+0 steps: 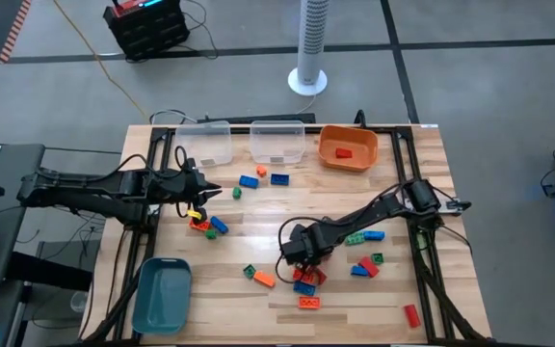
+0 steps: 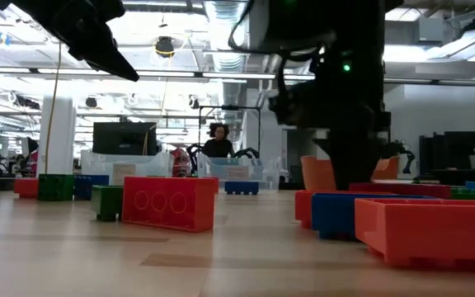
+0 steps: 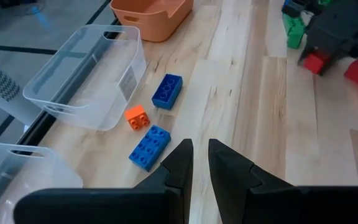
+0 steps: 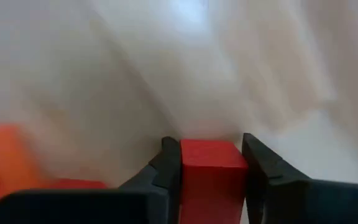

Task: Sort blocks
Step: Put the red block into the orange bin

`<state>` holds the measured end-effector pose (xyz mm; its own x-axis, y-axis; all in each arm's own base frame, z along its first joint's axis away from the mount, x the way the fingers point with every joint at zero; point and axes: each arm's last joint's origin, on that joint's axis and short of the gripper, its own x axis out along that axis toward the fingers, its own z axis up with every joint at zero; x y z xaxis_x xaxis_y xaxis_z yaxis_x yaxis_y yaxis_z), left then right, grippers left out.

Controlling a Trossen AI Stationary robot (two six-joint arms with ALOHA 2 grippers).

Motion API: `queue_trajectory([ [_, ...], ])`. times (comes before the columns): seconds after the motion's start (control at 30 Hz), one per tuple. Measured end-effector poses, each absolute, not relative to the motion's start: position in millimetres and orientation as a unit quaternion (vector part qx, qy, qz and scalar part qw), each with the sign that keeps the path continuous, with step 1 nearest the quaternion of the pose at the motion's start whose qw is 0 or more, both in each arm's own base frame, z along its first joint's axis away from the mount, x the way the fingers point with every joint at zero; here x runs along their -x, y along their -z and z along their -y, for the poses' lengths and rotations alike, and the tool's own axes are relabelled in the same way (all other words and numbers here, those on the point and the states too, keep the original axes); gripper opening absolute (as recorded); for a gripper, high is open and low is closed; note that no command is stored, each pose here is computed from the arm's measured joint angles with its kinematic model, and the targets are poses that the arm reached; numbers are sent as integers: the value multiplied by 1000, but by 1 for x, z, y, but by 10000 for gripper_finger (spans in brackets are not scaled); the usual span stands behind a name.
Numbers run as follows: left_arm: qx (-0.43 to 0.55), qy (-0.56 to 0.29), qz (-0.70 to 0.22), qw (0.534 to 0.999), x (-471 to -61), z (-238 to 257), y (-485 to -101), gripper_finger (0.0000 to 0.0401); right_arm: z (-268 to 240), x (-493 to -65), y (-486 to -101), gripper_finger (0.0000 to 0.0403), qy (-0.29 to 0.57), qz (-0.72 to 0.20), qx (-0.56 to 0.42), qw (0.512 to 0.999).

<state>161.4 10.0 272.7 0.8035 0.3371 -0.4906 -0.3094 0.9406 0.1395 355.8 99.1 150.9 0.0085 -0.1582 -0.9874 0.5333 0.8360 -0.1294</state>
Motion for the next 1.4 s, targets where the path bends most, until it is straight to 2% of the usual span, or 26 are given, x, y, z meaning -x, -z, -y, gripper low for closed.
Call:
queue_trajectory([
  [0.07, -31, -169, -264, 949, -161, -10, -273, 45, -90, -352, -156, 110, 253, -669, -132, 687],
  [0.2, -37, -168, -265, 949, -161, -10, -273, 45, -67, -347, -181, 122, 270, -655, -100, 698],
  [0.43, -39, -168, -267, 948, -161, -10, -272, 45, -12, -336, -232, 124, 312, -588, -43, 745],
  [0.57, -65, -184, -263, 945, -166, -11, -269, 45, 31, -319, -244, 124, 344, -539, -25, 769],
  [0.73, -123, -208, -237, 941, -176, -16, -261, 45, 102, -286, -239, 124, 384, -464, -34, 798],
  [0.9, -131, -238, -216, 938, -185, -29, -262, 45, 177, -248, -222, 124, 420, -436, -100, 789],
  [1.03, -120, -228, -228, 939, -191, -41, -256, 45, 215, -233, -198, 130, 438, -465, -134, 757],
  [1.23, -99, -235, -248, 935, -194, -52, -249, 45, 238, -229, -172, 184, 430, -534, -152, 712],
  [1.4, -108, -235, -252, 933, -194, -55, -248, 45, 239, -234, -181, 239, 414, -541, -154, 716],
])
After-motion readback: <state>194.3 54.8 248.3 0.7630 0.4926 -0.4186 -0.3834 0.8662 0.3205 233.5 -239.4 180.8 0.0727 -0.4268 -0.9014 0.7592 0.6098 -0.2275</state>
